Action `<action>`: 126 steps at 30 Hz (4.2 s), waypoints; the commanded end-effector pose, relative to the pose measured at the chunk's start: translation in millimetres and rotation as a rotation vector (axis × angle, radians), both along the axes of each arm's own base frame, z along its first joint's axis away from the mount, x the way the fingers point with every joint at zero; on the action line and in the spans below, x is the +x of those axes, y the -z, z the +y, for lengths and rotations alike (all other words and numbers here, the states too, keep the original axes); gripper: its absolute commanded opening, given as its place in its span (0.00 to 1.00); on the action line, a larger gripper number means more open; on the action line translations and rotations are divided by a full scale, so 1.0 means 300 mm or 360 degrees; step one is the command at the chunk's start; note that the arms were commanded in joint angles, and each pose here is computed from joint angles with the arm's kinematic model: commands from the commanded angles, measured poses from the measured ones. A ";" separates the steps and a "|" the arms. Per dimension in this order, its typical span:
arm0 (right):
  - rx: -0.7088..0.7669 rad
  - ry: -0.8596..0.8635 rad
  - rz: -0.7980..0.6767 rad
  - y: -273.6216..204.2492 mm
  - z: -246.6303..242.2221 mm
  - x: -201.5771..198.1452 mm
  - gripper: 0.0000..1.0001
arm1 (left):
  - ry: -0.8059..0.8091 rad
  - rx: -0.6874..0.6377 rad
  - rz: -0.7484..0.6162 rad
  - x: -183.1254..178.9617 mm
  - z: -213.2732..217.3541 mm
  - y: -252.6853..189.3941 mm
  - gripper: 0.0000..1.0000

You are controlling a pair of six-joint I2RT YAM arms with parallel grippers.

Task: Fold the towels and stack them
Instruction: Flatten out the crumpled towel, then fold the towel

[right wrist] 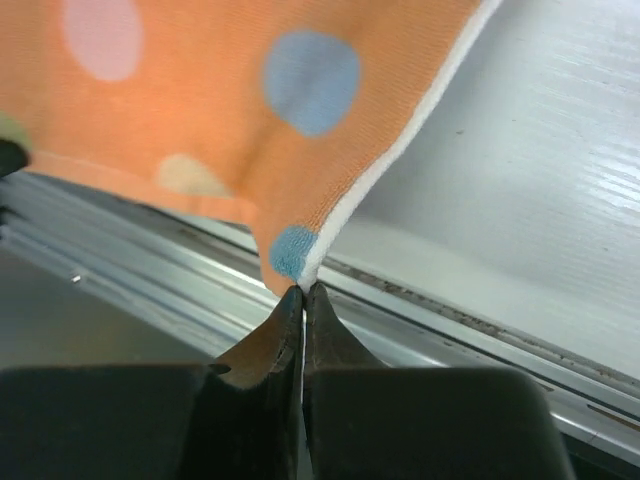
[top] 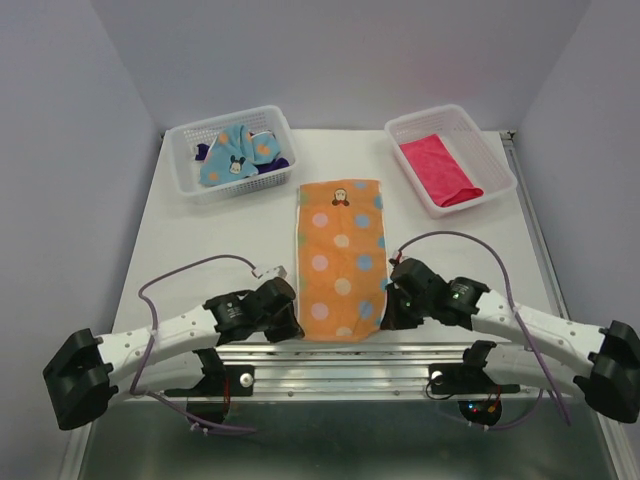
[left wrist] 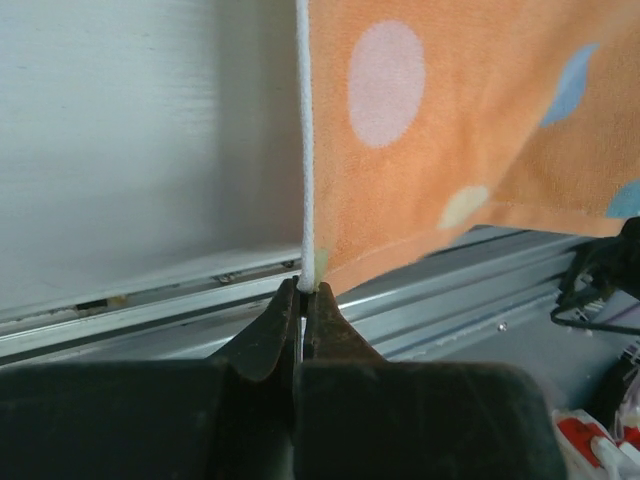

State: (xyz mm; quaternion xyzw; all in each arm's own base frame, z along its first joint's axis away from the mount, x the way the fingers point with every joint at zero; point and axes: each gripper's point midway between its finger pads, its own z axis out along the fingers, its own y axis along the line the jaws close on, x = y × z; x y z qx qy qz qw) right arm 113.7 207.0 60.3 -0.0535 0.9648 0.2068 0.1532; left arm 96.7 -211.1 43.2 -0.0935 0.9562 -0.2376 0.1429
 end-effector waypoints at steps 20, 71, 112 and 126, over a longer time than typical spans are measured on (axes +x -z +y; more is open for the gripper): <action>0.0477 0.0039 -0.0365 -0.363 0.000 0.004 0.01 | 0.0050 -0.0273 -0.0252 0.023 -0.091 -0.284 0.00; -0.0005 0.0714 -0.1332 -0.513 -0.113 1.179 0.01 | -0.0547 0.0460 -0.0797 1.231 -0.011 -0.395 0.00; 0.0272 0.0372 -0.0818 -0.256 0.011 1.002 1.00 | -0.0350 0.0268 -0.0765 0.937 -0.092 -0.327 0.99; 0.0130 0.0652 -0.0520 -0.022 -0.125 0.710 0.88 | -0.0352 0.0243 -0.0522 0.784 -0.023 -0.061 0.95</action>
